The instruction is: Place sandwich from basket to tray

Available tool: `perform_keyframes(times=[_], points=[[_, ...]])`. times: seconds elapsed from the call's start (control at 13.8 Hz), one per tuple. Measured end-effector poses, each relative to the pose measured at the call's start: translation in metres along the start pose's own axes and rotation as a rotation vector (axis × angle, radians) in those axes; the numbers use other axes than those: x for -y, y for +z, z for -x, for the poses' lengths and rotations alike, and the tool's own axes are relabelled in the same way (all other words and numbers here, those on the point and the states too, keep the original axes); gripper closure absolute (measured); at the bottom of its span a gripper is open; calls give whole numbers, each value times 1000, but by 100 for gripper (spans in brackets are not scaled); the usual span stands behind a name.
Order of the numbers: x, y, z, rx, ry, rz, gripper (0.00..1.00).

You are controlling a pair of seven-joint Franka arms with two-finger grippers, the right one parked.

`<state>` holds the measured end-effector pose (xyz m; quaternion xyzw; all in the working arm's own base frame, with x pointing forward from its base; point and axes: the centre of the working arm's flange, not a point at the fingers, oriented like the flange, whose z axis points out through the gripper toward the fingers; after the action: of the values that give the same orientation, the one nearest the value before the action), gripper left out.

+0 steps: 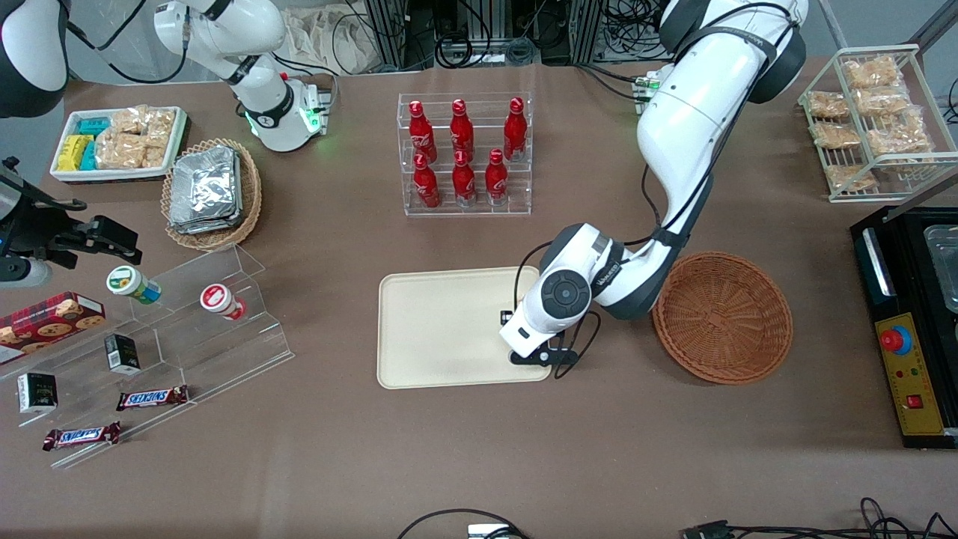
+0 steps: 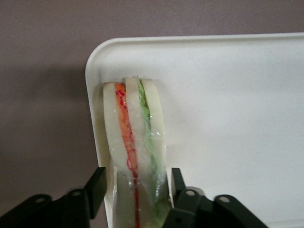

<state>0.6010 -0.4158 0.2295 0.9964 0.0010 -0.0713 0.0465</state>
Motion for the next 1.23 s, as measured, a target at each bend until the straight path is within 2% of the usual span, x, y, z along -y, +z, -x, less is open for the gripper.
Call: perform_keyframes(times=[0.15,0.22,0.36,0.51,0.65,0.87,1.09,1.23], points=[[0,-6,-3,-10,-3,5,9],[1,-12,-5,-15,-8,6,1],[10,-40,-11,-15,-27,-3,0],[34,-92,-16,-16,-61,-20,0],[68,-164,-13,-16,-106,-41,0],[131,-279,14,-9,-158,-55,0],[189,-358,46,21,-102,-91,0],[234,-382,51,46,-70,-97,0]])
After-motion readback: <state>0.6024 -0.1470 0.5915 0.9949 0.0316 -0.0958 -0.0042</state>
